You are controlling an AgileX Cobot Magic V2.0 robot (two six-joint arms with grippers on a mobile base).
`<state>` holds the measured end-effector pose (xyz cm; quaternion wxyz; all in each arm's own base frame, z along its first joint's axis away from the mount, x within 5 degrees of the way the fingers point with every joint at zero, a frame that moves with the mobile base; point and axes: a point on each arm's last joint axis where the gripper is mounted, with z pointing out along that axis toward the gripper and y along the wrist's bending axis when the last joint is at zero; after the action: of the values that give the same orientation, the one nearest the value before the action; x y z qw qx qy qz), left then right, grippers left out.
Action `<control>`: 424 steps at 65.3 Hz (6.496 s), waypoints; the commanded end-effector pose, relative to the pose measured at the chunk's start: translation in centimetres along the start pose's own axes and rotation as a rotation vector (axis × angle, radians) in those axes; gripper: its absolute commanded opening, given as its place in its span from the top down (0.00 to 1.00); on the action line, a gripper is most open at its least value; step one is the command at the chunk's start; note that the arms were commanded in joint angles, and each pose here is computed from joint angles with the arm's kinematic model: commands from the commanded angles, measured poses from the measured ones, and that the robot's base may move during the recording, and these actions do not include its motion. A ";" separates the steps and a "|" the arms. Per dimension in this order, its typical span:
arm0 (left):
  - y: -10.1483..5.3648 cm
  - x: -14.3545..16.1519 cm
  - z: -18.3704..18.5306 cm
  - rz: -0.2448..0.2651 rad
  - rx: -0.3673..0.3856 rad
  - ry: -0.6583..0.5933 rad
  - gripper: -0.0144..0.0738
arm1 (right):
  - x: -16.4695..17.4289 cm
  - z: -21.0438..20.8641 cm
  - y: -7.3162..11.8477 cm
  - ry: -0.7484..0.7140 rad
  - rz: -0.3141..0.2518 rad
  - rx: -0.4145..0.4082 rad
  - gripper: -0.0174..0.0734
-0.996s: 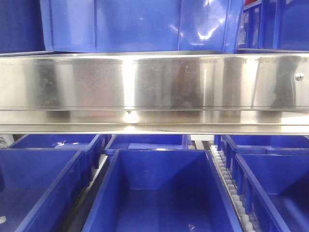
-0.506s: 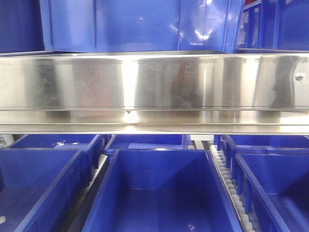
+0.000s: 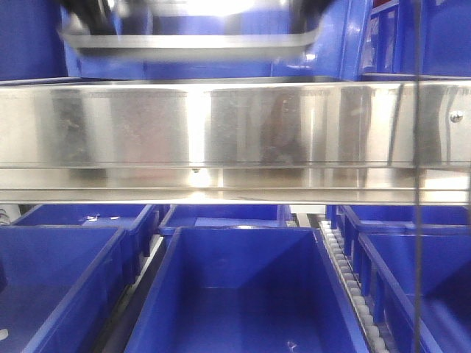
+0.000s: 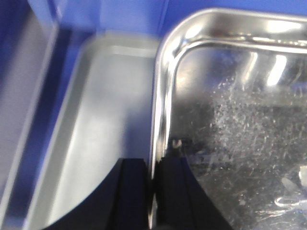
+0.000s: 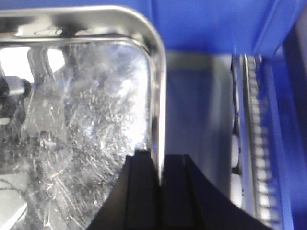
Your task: Stack silver trays without gaps
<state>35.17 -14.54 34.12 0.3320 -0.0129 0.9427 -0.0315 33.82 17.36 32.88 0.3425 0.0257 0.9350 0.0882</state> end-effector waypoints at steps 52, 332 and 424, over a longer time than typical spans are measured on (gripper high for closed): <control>-0.6 0.2 1.5 0.003 -0.011 0.015 0.40 | -0.1 2.0 -1.0 0.046 0.031 0.031 0.40; 8.6 17.8 -16.4 0.132 0.513 -0.888 0.83 | 27.1 -12.0 -19.1 -0.937 -0.159 0.126 0.89; 13.2 23.0 -13.2 0.207 0.133 -1.007 0.83 | 27.0 -12.1 -19.0 -0.956 -0.161 0.125 0.89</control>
<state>9.74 -2.50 30.29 0.7256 0.0950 0.6767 -0.0814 5.69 -0.20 21.06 0.7263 0.0120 0.6872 -0.0132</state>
